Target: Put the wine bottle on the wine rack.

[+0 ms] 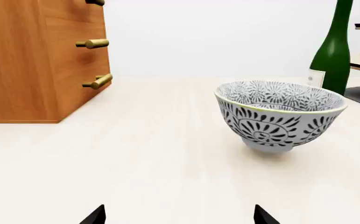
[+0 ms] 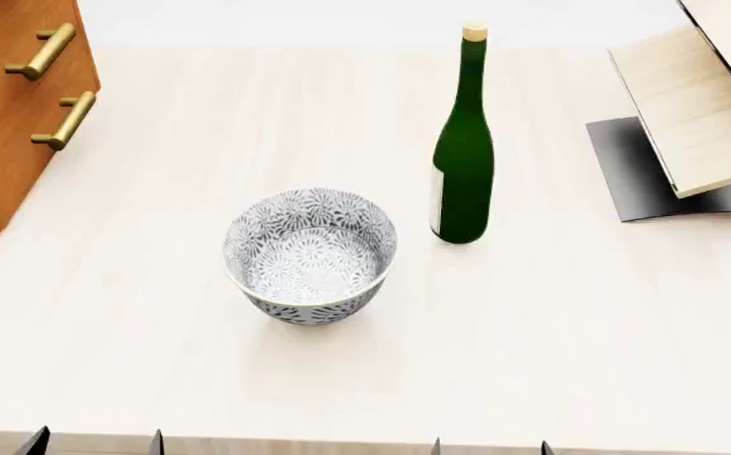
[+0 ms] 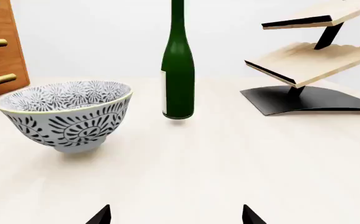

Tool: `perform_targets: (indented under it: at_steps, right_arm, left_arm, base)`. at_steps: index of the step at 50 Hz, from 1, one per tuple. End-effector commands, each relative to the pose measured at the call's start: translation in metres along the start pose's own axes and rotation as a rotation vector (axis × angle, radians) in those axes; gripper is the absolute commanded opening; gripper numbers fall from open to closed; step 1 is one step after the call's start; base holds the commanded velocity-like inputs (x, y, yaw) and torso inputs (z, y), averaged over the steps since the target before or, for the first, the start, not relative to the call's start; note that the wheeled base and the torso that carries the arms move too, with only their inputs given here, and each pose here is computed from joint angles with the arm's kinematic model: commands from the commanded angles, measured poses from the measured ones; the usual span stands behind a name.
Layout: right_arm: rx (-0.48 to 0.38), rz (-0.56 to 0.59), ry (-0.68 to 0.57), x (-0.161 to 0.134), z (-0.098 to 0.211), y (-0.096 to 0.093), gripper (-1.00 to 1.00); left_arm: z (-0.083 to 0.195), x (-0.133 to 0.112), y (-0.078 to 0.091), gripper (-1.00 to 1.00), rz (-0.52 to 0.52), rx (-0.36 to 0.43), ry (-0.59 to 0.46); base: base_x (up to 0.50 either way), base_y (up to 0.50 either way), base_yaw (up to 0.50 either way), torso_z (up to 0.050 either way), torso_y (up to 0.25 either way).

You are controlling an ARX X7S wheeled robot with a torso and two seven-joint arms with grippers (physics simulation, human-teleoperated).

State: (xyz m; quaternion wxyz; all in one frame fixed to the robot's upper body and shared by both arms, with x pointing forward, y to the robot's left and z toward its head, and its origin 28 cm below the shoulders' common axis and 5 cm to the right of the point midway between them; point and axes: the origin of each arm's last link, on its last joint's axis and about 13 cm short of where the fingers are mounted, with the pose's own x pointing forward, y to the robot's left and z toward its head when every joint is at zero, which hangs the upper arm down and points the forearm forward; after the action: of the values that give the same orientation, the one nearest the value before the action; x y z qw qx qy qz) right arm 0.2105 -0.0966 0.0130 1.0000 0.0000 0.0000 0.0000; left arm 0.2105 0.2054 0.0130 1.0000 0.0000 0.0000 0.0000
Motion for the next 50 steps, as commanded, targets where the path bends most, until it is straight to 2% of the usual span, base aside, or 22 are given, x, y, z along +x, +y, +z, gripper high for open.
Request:
perform_targets:
  at_steps: [1, 15, 25, 30, 39, 43, 47, 50]
  right_arm:
    - [0.000, 0.000, 0.000, 0.001, -0.001, 0.001, 1.00]
    - [-0.008, 0.002, -0.023, -0.001, 0.005, 0.000, 1.00]
    - [0.004, 0.007, -0.089, -0.007, 0.026, 0.000, 1.00]
    - [0.003, 0.007, -0.157, -0.013, 0.043, 0.000, 1.00]
    - [0.003, 0.010, -0.243, -0.022, 0.063, 0.001, 1.00]
    - [-0.023, 0.007, -0.324, -0.030, 0.078, 0.002, 1.00]
    - [-0.011, 0.014, -0.373, -0.035, 0.087, 0.003, 1.00]
    - [0.009, 0.009, -0.412, -0.039, 0.094, 0.002, 1.00]
  left_arm:
    - [0.000, 0.000, 0.000, 1.00, 0.000, 0.000, 0.000]
    - [0.005, -0.002, -0.001, 1.00, -0.002, 0.013, -0.016]
    - [0.030, -0.010, -0.003, 1.00, -0.018, 0.009, -0.088]
    - [0.038, -0.014, -0.003, 1.00, -0.005, 0.046, -0.142]
    - [0.056, -0.022, -0.003, 1.00, -0.013, 0.029, -0.211]
    - [0.063, -0.026, -0.003, 1.00, -0.014, 0.032, -0.247]
    - [0.070, -0.030, -0.003, 1.00, 0.008, 0.046, -0.309]
    - [0.079, -0.035, -0.002, 1.00, 0.016, 0.028, -0.350]
  base:
    - [0.00, 0.00, 0.00, 0.000, 0.000]
    - [0.00, 0.00, 0.00, 0.000, 0.000]
    - [0.00, 0.00, 0.00, 0.000, 0.000]
    - [0.00, 0.00, 0.00, 0.000, 0.000]
    - [0.00, 0.00, 0.00, 0.000, 0.000]
    - [0.00, 0.00, 0.00, 0.000, 0.000]
    - [0.00, 0.00, 0.00, 0.000, 0.000]
    - [0.00, 0.00, 0.00, 0.000, 0.000]
